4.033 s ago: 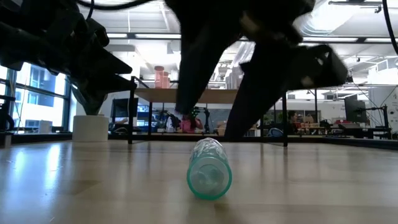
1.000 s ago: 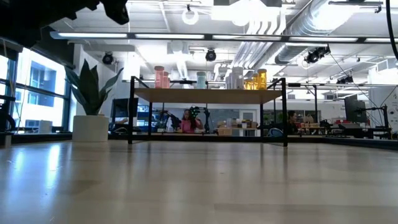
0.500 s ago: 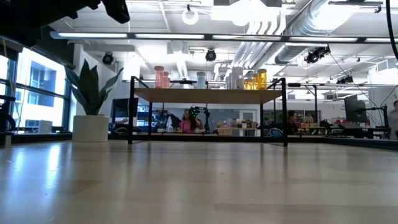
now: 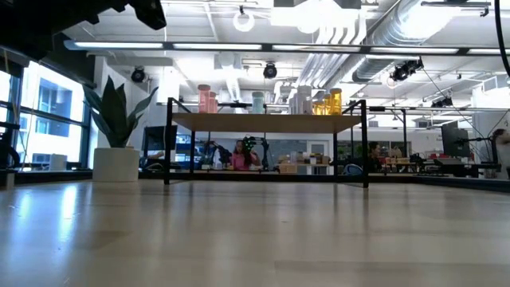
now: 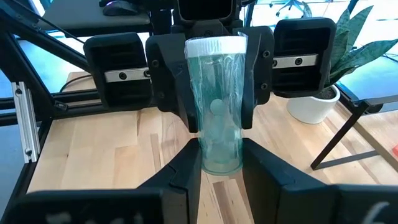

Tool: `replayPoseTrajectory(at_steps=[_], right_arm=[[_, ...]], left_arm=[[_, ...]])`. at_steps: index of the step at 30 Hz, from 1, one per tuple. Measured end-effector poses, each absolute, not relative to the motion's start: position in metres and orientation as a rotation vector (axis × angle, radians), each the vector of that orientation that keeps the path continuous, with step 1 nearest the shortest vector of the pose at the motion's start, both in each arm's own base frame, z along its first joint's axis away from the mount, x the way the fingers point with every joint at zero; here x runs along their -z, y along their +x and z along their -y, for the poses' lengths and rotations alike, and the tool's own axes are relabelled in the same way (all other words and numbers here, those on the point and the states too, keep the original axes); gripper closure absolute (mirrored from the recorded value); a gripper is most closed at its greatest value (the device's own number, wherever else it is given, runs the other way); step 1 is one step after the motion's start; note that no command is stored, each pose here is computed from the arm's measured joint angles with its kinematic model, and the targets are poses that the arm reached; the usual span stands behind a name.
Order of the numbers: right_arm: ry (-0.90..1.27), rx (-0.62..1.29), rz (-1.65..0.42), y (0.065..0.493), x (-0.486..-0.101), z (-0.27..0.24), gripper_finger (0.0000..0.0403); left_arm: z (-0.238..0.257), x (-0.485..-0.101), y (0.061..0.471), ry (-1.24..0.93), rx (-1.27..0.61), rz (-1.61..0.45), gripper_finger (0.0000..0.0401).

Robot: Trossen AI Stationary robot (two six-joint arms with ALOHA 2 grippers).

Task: Pick and place medicine bottles onto shelf by color
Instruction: Put the blue pill bottle aligned with the other blue pill bottles on the shelf

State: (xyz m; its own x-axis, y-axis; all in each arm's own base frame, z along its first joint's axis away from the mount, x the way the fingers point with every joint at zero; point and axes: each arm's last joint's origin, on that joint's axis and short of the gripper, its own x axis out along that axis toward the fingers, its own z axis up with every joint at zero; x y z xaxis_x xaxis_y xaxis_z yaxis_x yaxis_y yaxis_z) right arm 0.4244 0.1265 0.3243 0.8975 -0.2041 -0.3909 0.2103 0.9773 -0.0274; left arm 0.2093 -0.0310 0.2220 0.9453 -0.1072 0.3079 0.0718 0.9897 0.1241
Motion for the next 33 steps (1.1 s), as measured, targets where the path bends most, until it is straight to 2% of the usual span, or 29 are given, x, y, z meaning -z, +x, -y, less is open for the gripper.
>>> replayPoseTrajectory(at_steps=[7,12,19,22,25,29,33], right_arm=[[-0.019,0.190,-0.444,0.424,-0.320,-0.127,0.0306],[-0.019,0.179,-0.526,0.419,-0.313,-0.126,0.0250],[-0.001,0.123,-0.808,0.403,-0.293,-0.124,0.0187],[-0.031,0.140,-0.960,0.391,-0.284,-0.121,0.0182],[-0.093,0.245,-1.040,0.382,-0.279,-0.114,0.0183],[-0.216,0.389,-0.995,0.384,-0.281,-0.102,0.0188],[-0.263,0.343,-0.898,0.398,-0.287,-0.094,0.0190]], left_arm=[[0.031,-0.217,0.211,0.096,0.096,0.256,0.0316],[0.031,-0.209,0.213,0.062,0.077,0.179,0.0316],[0.033,-0.193,0.213,0.019,0.007,0.009,0.0316],[0.037,-0.184,0.212,-0.004,-0.011,-0.084,0.0316],[0.041,-0.176,0.210,-0.010,-0.031,-0.166,0.0316],[0.044,-0.168,0.207,0.021,-0.077,-0.239,0.0316],[0.044,-0.167,0.206,0.039,-0.136,-0.253,0.0316]])
